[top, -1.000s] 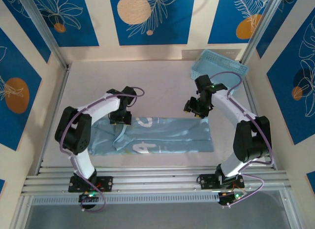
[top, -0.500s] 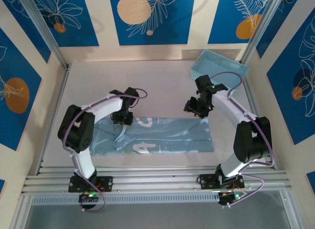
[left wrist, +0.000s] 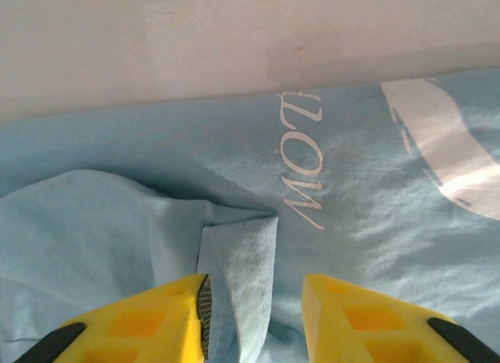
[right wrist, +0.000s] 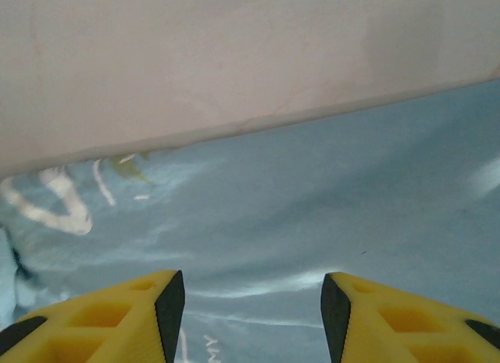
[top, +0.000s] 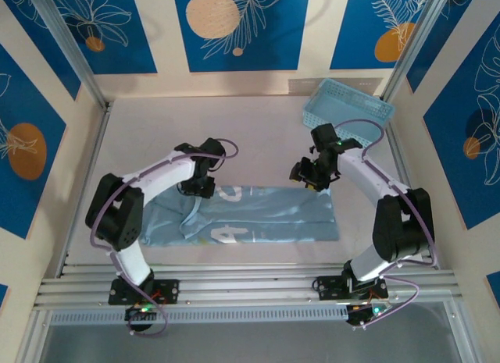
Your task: Fold and stack the t-shirts
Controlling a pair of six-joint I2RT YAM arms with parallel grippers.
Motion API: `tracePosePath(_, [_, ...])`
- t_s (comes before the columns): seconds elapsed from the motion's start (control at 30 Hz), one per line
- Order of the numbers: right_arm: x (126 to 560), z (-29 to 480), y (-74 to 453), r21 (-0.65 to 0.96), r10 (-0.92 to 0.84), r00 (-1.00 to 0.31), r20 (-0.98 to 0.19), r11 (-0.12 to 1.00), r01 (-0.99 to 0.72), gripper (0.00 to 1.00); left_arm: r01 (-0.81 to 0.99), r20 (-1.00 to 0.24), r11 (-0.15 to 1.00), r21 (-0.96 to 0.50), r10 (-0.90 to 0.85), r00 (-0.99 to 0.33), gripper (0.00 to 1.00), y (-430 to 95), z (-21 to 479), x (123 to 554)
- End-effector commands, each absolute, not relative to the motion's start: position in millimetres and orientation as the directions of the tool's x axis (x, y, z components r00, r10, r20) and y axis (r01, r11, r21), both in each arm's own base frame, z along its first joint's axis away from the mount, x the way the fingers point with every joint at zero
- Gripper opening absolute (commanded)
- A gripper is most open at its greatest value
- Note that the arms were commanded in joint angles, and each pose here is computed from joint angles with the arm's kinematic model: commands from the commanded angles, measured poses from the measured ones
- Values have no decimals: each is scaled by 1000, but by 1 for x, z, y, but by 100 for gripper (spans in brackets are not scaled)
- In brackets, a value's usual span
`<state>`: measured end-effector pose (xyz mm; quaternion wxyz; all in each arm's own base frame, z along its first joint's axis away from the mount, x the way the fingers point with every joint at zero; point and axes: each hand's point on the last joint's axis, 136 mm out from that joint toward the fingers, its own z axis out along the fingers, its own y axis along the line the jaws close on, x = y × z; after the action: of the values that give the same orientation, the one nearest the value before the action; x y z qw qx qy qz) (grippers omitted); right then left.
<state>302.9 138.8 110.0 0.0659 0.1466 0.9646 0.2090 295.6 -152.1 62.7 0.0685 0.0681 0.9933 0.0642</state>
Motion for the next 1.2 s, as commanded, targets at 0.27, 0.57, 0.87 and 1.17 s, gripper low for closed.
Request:
tracePosePath(0.27, [291,138,166,620,264,-961,-79,768,160,53,158,-71,970,186,173,-982,39,-143,42,302])
tracePosePath(0.57, [289,134,167,615,266,-962,-64,769,171,53,140,-124,972,189,165,-979,49,-141,58,309])
tracePosePath(0.87, [289,133,165,603,266,-962,-68,779,173,52,146,-62,969,197,161,-985,30,-136,40,298])
tracePosePath(1.17, [291,134,165,601,258,-964,-70,782,165,49,-97,-128,966,239,-68,-989,0,-101,67,271])
